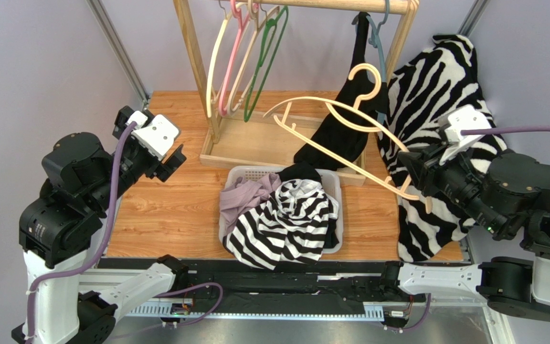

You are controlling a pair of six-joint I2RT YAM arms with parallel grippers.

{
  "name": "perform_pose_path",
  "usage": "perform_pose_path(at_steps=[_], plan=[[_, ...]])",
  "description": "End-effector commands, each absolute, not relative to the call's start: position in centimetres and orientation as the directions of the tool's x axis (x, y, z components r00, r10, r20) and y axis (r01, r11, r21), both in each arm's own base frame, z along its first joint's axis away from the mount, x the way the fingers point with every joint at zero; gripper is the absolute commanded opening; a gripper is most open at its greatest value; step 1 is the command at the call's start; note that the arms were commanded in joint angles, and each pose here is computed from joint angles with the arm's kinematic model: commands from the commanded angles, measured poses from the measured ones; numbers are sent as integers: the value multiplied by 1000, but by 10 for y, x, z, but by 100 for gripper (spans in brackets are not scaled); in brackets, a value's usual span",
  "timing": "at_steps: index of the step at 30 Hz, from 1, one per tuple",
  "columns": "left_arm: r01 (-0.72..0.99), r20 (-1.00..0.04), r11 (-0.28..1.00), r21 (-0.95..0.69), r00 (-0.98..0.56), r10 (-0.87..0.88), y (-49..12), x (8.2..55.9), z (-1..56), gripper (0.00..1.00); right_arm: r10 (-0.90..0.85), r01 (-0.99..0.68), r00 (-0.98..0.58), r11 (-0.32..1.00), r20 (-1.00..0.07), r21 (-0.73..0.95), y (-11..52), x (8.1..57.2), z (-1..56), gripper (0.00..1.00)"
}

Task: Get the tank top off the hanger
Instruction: Place the hanger at the clothesline.

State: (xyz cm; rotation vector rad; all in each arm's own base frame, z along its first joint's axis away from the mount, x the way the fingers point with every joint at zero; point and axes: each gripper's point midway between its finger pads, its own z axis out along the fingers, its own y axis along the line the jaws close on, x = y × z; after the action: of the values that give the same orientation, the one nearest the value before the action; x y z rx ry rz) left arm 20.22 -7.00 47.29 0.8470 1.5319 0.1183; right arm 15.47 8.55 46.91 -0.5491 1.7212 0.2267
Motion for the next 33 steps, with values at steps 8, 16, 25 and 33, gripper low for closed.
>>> perform_pose_path(at_steps=[8, 16, 25, 33], plan=[[479, -846, 728, 491, 62, 530, -77, 200, 462, 88, -321, -81, -68, 946, -945, -315, 91, 212, 507, 0], [476, -844, 727, 495, 62, 533, -74, 195, 457, 88, -561, 173, -50, 810, -827, -560, 122, 233, 537, 0], [470, -843, 728, 500, 72, 533, -70, 188, 454, 88, -567, 165, 5, 813, -824, -558, 152, 242, 558, 0], [474, -857, 738, 481, 77, 509, -72, 186, 457, 89, -729, 234, 59, 674, -682, -701, 178, 256, 571, 0]])
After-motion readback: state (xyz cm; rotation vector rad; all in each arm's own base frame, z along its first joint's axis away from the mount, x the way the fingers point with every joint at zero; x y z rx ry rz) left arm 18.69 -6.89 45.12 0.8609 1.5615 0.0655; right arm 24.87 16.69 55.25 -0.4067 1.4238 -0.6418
